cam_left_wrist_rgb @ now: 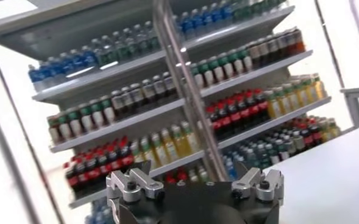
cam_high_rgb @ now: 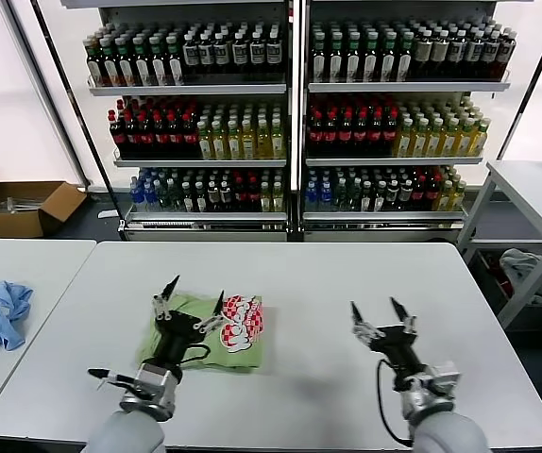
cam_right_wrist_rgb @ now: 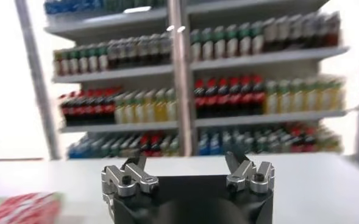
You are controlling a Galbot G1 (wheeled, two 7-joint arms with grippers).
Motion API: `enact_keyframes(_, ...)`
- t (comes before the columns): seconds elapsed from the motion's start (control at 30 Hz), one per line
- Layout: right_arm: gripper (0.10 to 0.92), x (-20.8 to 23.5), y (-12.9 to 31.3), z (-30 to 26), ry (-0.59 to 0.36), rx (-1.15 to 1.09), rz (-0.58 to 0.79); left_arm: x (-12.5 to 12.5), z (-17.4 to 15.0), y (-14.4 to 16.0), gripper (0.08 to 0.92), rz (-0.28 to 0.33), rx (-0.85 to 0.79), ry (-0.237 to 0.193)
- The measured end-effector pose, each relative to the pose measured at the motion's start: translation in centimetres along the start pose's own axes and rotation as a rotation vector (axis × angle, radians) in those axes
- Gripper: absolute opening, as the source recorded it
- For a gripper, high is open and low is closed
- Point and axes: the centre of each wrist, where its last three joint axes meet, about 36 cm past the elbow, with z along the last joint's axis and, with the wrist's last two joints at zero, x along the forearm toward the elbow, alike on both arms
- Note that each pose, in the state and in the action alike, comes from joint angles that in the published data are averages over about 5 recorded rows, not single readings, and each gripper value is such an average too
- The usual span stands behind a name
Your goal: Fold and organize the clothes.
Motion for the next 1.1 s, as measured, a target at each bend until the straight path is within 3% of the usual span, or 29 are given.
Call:
enact_keyframes(0.4,0.823,-4.3,7.7,1.7,0.157,-0.055,-0.154,2.7,0.2,2.3,0.823,-0.045,-0.023,0.049)
enact_keyframes(0.9,0.823,-8.9,11.3,3.8,0.197,-0.112,-0.186,3.4,0.7,3.1,0.823,-0.067,-0.051,0.067)
enact_keyframes(1.1,0.715,-10.3,12.6,5.6,0.226,-0.123,-0.181,3.4,1.2,3.1,0.823,-0.059,-0.052,0.072)
